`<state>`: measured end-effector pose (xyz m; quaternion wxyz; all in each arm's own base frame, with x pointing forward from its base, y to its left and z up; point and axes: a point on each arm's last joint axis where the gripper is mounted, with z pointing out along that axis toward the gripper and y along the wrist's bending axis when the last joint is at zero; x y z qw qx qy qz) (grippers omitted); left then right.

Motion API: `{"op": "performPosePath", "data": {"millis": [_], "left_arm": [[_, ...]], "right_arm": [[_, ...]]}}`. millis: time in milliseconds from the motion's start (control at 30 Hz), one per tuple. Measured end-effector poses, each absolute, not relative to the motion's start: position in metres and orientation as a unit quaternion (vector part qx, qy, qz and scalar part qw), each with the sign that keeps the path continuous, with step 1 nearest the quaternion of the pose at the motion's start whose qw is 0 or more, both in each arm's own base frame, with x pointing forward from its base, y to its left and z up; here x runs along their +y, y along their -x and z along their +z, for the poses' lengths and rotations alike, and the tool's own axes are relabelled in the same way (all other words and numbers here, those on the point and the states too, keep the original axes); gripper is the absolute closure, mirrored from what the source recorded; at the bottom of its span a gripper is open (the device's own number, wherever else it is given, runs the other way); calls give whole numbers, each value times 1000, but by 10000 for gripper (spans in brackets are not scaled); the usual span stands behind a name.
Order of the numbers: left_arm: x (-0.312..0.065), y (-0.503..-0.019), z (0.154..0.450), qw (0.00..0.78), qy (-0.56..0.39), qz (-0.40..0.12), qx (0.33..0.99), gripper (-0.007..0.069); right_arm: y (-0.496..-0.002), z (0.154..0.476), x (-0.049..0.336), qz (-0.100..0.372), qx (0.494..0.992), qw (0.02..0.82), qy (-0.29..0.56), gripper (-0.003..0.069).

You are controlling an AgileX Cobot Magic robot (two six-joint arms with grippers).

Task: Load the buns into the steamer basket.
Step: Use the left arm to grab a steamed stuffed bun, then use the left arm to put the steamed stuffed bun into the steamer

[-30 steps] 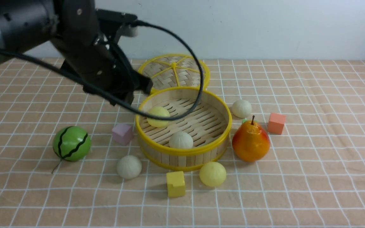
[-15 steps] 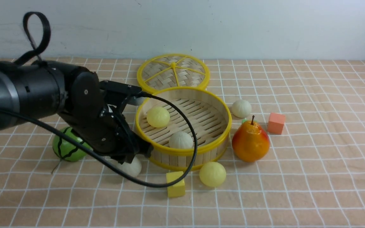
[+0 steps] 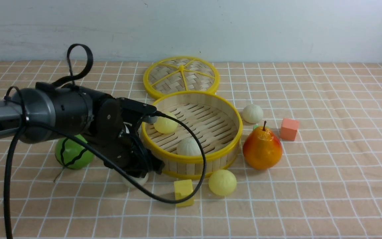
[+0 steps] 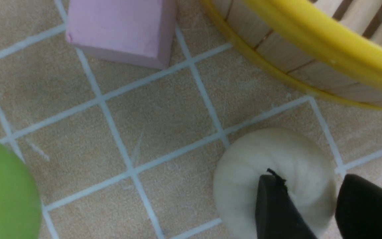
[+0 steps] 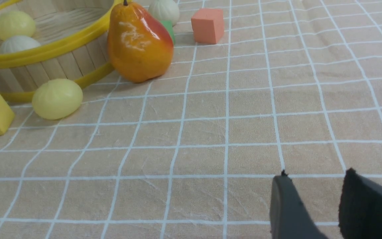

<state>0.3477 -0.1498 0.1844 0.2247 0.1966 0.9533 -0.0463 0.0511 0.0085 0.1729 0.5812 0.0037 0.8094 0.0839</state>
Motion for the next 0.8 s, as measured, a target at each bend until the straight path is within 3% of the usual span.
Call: {"op": "performPosePath", "data": {"millis": [233,367,400,500,700,800], "left_arm": [[-150,-349,183,225,-199,-44,953,470],[-150,-348,183,225,-200,-43,953,561],[-149,-348,183,222,-201,-42,953,614],[-148,-345,186,216,-201,-40,954,638],[-143,-334,219,232,-197,-45,952,638],[-140,-324,262,287,-187,-67,937,638]], "right_arm": [[-51,173,9,84,809,581,-4,420],[-51,173,8,84,809,581,-4,420],[-51,173,8,84,809,581,-4,420],[-51,173,8,84,809,581,-4,420],[-51,173,8,84,809,581,-4,420],[-51,173,8,84,809,581,-4,420]]}}
